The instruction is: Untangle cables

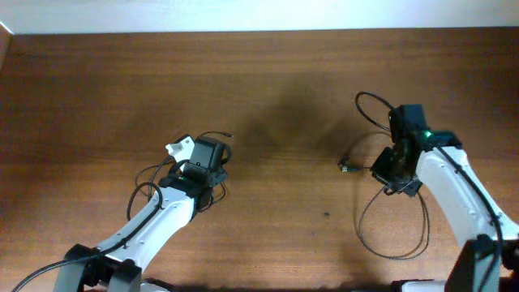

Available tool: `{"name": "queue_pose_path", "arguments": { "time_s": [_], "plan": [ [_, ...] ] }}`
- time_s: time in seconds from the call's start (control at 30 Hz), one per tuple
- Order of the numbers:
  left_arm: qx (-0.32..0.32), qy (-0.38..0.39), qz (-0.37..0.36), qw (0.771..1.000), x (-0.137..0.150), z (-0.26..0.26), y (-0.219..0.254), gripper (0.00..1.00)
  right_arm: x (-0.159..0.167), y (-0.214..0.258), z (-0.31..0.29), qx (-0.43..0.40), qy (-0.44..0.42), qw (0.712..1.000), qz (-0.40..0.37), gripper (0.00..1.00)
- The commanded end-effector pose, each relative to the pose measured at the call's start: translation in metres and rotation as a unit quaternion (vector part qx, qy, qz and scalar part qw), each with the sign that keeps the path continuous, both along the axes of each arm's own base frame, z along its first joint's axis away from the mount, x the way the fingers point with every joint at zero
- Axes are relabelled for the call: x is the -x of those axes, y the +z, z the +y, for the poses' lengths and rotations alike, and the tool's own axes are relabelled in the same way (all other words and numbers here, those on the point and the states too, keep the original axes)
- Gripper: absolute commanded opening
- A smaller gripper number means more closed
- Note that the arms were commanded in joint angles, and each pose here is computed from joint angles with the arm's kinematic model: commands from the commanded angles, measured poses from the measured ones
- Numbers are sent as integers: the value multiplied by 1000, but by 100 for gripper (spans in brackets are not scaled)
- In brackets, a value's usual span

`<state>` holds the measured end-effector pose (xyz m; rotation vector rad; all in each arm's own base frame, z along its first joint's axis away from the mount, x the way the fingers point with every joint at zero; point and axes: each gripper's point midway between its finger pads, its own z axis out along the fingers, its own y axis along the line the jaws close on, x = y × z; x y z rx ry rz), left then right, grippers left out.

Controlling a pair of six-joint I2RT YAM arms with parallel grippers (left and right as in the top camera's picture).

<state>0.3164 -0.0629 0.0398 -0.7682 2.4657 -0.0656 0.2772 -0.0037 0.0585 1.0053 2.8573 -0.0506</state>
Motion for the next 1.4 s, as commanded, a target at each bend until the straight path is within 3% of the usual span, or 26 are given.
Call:
{"name": "queue_pose_path", "arguments": {
  "time_s": [0.0,0.07,0.13,0.17,0.23,0.37,0.4,0.5,0.57,0.63,0.67,0.77,0.9,0.93,0.97,1.0,1.03,1.07,1.13,1.2,1.3,1.37],
  "plan": [
    [3,1,3,1000,0,0,-1,0,-13,-23,-6,7,-65,998,-13,24],
    [3,1,3,1000,0,0,-1,0,-23,-45,-6,4,-107,994,-9,67],
    [3,1,2,1000,0,0,-1,1,-26,-65,-6,3,-140,990,3,82],
    [3,1,3,1000,0,0,-1,1,-26,-67,-7,7,-140,990,3,84],
    [3,1,3,1000,0,0,-1,1,-29,-68,-12,15,-179,984,-6,98],
    [1,2,2,1000,0,1,0,3,-31,-65,-14,21,-176,984,-10,99],
    [1,2,2,1000,0,1,0,3,-28,-69,-13,14,-179,984,-1,90],
    [0,2,6,1000,1,1,-1,3,-10,-108,-8,15,-175,983,53,4],
    [0,2,6,1000,2,1,-1,6,-41,-123,28,-88,-18,996,16,4],
    [-2,2,11,1000,4,2,-3,7,-69,-100,51,-144,87,985,-43,4],
    [-8,2,28,1000,11,5,-6,8,-96,-51,65,-165,178,965,-103,4],
    [0,-7,61,998,25,2,-13,0,-121,61,89,-193,274,919,-209,4],
    [47,-189,103,975,42,-41,-21,0,-132,181,114,-168,333,873,-314,4],
    [48,-195,103,974,43,-45,-21,5,-131,186,114,-163,332,875,-311,4],
    [48,-200,100,973,42,-48,-20,32,-127,177,103,-140,313,895,-286,4],
    [49,-201,96,974,41,-49,-19,45,-119,162,91,-117,300,913,-249,4],
    [49,-201,96,974,41,-48,-19,79,-112,151,86,-108,293,923,-223,4],
    [49,-200,96,974,41,-48,-19,99,-105,138,84,-109,293,929,-196,4],
    [49,-200,97,974,41,-48,-19,99,-103,133,74,-88,279,939,-181,4],
    [49,-200,97,974,41,-48,-19,99,-85,119,50,-49,201,970,-124,4],
    [49,-200,96,974,41,-48,-19,99,-68,78,61,-64,209,972,-88,4],
    [49,-200,96,974,41,-48,-19,99,-70,38,87,-79,241,961,-112,5]
  ]
}}
